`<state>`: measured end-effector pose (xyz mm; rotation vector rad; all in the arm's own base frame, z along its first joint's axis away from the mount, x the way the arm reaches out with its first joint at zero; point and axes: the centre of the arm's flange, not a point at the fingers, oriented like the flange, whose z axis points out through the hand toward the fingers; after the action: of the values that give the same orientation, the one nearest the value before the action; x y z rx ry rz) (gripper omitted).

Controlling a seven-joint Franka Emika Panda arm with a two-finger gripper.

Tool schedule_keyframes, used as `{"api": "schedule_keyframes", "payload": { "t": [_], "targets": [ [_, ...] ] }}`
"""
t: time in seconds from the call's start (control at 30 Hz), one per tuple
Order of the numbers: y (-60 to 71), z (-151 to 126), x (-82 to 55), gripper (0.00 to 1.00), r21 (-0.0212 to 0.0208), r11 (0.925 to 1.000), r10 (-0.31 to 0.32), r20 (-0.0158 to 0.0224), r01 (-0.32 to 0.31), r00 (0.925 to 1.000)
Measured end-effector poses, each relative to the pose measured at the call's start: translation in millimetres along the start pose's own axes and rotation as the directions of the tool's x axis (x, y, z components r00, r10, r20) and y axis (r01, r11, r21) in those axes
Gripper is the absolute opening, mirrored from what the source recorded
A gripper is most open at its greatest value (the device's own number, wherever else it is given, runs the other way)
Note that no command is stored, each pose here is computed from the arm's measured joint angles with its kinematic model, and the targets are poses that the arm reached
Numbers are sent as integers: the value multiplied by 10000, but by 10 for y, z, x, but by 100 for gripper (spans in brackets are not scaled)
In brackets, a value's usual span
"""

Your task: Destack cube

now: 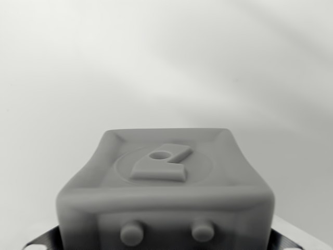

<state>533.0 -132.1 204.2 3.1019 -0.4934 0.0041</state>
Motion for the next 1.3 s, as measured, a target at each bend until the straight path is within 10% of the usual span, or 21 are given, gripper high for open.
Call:
{"api": "schedule_keyframes", "payload": {
  "t": [0.33, 1.3],
  "targets": [
    [-2, 319, -4, 0, -55, 9999, -119, 98, 119, 9999],
    [-4, 864, -2, 0, -44, 9999, -126, 80, 126, 9999]
  ]
}}
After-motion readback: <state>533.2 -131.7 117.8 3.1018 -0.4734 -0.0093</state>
